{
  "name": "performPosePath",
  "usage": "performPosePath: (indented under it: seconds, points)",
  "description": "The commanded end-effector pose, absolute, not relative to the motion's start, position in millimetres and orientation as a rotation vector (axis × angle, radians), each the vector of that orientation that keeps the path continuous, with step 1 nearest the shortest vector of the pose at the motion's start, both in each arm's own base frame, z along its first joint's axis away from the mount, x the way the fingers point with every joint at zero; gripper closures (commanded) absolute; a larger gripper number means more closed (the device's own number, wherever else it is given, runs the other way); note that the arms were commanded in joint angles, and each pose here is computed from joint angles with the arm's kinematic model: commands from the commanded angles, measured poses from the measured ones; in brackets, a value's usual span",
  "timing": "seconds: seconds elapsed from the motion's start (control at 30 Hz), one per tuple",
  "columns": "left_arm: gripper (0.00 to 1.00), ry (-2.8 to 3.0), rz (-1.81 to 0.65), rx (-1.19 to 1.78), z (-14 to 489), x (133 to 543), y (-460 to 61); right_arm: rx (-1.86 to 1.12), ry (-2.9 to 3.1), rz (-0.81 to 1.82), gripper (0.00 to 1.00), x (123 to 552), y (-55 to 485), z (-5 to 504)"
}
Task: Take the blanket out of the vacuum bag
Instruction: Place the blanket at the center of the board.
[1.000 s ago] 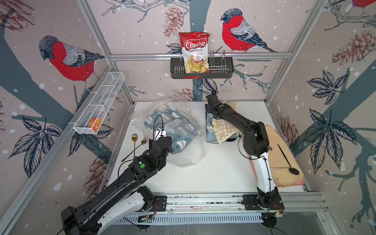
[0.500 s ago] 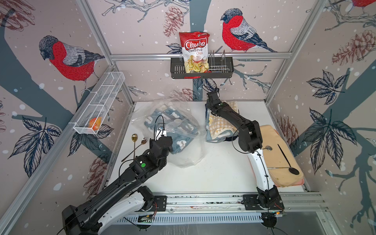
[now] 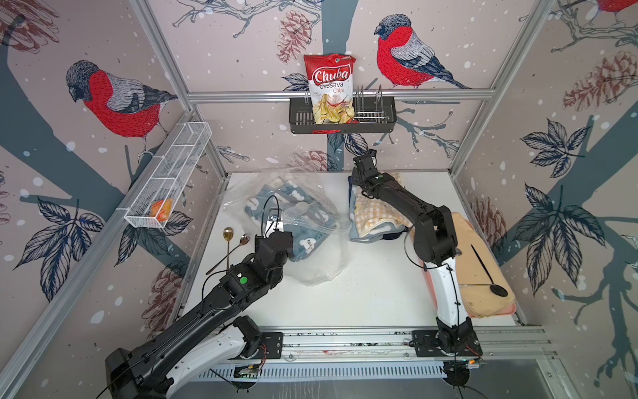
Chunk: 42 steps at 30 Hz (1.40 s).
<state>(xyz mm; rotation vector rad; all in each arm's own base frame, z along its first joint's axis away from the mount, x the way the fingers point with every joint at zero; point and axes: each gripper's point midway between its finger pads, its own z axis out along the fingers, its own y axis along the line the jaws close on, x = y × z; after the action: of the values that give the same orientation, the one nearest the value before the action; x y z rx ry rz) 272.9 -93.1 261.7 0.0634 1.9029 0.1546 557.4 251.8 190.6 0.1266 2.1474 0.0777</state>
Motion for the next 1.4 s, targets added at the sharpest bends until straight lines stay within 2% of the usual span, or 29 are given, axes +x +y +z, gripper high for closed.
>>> performPosePath:
  seconds: [0.0, 0.1, 0.17, 0.23, 0.3, 0.33, 0.37, 0.53, 0.77, 0.93, 1.07, 1.13, 1.2, 1.37]
  points:
    - [1.0, 1.876, 0.129, 0.036, 271, 273, -92, 0.085, 2.074, 0.046, 0.24, 534, 247, 232]
    - [1.0, 1.873, 0.122, 0.034, 272, 273, -92, 0.034, 2.113, 0.07, 0.27, 499, 255, 232]
    - [1.0, 1.876, 0.121, 0.037, 271, 273, -93, -0.015, 2.144, 0.094, 0.36, 471, 266, 220]
    - [1.0, 1.875, 0.12, 0.037, 272, 272, -93, -0.078, 2.167, 0.124, 0.53, 442, 281, 205]
    - [1.0, 1.873, 0.116, 0.037, 272, 272, -93, -0.126, 2.2, 0.129, 0.78, 419, 289, 187]
    - [1.0, 1.873, 0.113, 0.038, 273, 272, -93, -0.143, 2.216, 0.122, 0.87, 409, 292, 178]
    - [1.0, 1.872, 0.113, 0.037, 273, 271, -93, -0.156, 2.229, 0.113, 0.9, 402, 293, 170]
    - [1.0, 1.875, 0.101, 0.048, 272, 271, -95, -0.183, 2.299, -0.036, 0.88, 381, 277, 131]
    - [1.0, 1.887, 0.077, 0.084, 268, 273, -103, -0.186, 2.331, -0.105, 0.52, 370, 254, 111]
    - [0.99, 1.884, 0.067, 0.088, 269, 272, -104, -0.2, 2.375, -0.054, 0.49, 370, 248, 89]
    - [0.99, 1.884, 0.067, 0.088, 269, 272, -104, -0.21, 2.381, -0.042, 0.41, 369, 250, 82]
    - [0.99, 1.885, 0.072, 0.089, 268, 272, -103, -0.204, 2.379, -0.06, 0.42, 371, 248, 80]
    - [0.99, 1.885, 0.069, 0.089, 268, 272, -103, -0.2, 2.383, -0.078, 0.48, 373, 245, 77]
    - [0.99, 1.885, 0.07, 0.091, 268, 272, -104, -0.2, 2.383, -0.128, 0.77, 376, 238, 73]
